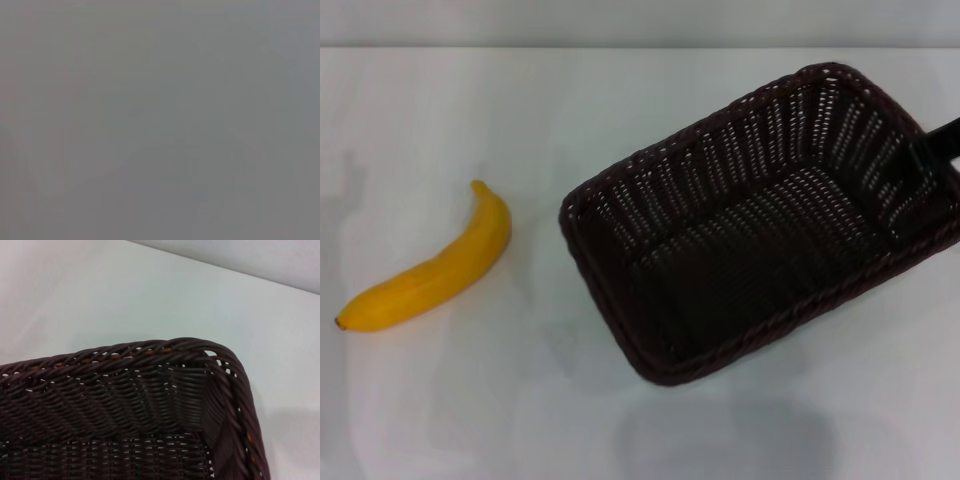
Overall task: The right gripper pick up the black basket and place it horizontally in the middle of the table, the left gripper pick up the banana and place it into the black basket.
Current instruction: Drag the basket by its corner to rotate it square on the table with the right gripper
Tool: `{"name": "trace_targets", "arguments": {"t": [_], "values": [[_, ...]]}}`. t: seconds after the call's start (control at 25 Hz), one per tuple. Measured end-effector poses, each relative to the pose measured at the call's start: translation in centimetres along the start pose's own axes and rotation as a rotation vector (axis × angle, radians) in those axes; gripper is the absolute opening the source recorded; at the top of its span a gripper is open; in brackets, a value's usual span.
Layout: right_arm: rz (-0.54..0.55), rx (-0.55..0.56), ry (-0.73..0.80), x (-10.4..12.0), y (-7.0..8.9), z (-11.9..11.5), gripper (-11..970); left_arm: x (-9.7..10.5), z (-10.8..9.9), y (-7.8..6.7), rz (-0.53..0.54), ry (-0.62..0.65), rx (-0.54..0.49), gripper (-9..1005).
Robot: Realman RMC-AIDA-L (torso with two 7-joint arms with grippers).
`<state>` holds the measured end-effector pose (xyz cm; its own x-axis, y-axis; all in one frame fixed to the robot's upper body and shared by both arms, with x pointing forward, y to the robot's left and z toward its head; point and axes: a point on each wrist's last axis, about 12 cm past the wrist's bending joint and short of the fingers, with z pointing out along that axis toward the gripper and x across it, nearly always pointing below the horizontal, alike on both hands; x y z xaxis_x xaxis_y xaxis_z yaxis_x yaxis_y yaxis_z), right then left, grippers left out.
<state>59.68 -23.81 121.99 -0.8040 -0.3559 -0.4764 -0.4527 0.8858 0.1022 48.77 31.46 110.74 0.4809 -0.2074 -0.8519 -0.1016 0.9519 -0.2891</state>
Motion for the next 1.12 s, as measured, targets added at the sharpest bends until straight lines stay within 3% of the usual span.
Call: {"name": "trace_targets", "arguments": {"t": [0.4, 0.88, 1.12], "values": [[0.100, -0.008, 0.004, -0.9, -2.2, -0.9, 131, 0.3, 0.6, -0.5, -0.017, 0.008, 0.016, 890], [0.114, -0.133, -0.036, -1.9, -0.9, -1.3, 127, 0.5, 0.9, -0.8, -0.024, 0.017, 0.025, 889], [0.128, -0.149, -0.063, -2.0, -1.0, -1.4, 127, 0.6, 1.0, -0.8, -0.029, 0.031, 0.025, 889]]}}
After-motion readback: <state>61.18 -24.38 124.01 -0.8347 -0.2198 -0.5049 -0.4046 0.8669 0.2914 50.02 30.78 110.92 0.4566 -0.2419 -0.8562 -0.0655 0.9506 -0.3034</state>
